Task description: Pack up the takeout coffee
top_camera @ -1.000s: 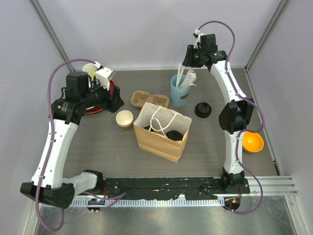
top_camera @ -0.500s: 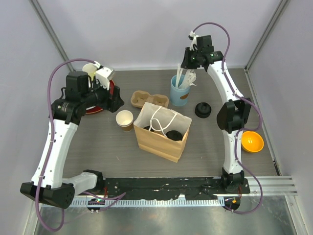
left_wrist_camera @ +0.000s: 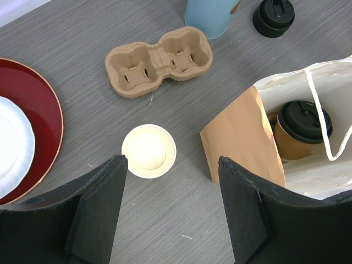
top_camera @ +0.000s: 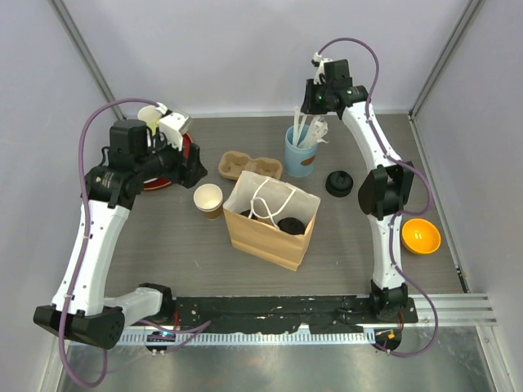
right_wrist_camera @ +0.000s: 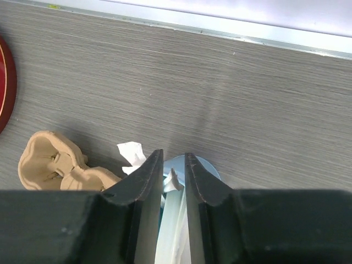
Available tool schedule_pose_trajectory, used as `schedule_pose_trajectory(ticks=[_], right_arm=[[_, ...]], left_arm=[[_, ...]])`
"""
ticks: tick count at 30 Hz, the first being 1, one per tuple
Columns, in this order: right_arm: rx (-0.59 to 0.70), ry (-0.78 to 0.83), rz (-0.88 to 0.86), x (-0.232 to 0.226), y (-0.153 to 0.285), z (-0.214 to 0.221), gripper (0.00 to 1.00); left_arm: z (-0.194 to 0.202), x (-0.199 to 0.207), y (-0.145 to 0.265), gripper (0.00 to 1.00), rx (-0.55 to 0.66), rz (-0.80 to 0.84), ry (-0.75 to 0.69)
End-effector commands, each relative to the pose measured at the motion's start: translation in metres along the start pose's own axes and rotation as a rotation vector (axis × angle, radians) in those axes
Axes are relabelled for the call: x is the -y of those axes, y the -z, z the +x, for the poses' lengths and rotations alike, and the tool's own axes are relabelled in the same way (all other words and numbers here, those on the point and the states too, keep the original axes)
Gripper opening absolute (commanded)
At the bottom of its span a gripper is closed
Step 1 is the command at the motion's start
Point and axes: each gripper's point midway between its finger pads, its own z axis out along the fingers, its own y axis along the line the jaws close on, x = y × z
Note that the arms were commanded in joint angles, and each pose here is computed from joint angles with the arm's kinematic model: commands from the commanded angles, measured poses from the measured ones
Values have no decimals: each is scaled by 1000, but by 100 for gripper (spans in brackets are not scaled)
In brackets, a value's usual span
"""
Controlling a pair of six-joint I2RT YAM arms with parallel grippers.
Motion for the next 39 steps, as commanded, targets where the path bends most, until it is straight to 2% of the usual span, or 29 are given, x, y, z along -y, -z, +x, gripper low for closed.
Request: schedule_pose_trajectory(ticks=[1, 13, 25, 32, 37, 39], right_arm=[[89, 37, -12, -8, 11, -30, 19], [152, 111, -38, -22, 47, -54, 1], [265, 183, -34, -36, 99, -89, 1], [403, 180, 48, -37, 169, -124, 1], [595, 190, 18, -59, 254, -164, 1], [640, 178, -12, -68, 275, -172, 1]], left_arm=[[-12, 3, 6, 72, 50, 7, -17], [-14, 5, 3, 72, 58, 31, -15], [-17, 6, 7, 72, 75, 36, -16], [-21, 0, 8, 71, 98, 22, 2], [-32, -5, 7, 71, 127, 9, -10], [-35, -8, 6, 71, 138, 7, -4]])
